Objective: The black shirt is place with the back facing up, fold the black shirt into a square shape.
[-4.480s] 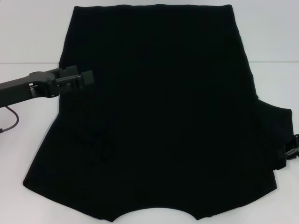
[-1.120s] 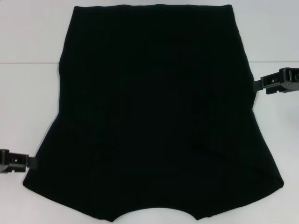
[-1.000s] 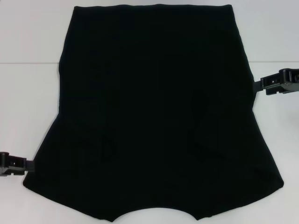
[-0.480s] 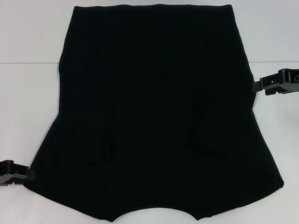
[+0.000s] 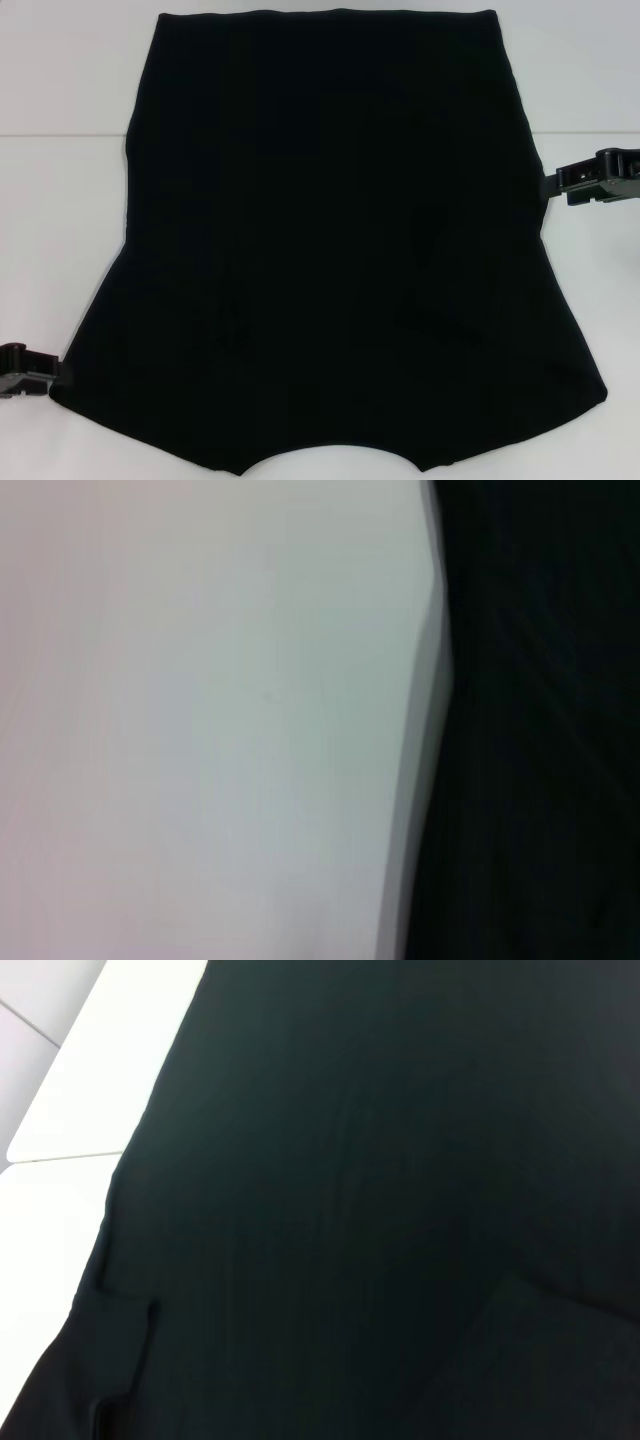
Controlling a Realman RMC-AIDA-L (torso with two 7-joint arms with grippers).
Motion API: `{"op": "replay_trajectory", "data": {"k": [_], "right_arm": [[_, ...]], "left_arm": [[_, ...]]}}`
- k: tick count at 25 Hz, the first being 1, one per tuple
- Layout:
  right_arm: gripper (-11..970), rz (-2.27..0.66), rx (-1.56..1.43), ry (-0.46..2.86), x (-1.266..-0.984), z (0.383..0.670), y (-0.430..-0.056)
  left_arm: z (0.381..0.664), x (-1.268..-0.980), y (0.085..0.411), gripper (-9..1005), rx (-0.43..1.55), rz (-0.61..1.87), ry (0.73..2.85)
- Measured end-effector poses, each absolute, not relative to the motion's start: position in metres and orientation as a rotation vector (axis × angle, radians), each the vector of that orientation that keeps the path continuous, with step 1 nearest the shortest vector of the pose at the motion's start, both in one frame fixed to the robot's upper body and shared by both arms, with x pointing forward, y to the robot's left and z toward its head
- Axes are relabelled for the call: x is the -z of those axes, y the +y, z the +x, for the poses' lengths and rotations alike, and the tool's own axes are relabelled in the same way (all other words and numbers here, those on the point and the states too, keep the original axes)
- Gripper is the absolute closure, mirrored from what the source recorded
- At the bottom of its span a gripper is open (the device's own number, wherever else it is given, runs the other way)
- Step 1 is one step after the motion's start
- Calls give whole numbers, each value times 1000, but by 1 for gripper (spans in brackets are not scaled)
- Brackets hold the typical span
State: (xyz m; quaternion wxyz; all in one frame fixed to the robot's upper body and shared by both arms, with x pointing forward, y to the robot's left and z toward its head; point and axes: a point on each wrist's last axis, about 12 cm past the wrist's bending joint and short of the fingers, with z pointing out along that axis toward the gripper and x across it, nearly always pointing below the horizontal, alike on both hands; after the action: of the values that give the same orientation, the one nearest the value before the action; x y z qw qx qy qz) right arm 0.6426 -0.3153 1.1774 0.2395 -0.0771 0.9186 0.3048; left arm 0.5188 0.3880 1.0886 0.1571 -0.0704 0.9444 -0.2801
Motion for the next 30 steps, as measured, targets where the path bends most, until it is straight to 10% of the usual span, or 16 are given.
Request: {"op": "replay_trajectory", "data": {"k": [30], "right_arm": [[412,-194,-869,2507,-1179,639,-320]], "left_arm": [[537,-1089,357,688,857,-62,2708]]}}
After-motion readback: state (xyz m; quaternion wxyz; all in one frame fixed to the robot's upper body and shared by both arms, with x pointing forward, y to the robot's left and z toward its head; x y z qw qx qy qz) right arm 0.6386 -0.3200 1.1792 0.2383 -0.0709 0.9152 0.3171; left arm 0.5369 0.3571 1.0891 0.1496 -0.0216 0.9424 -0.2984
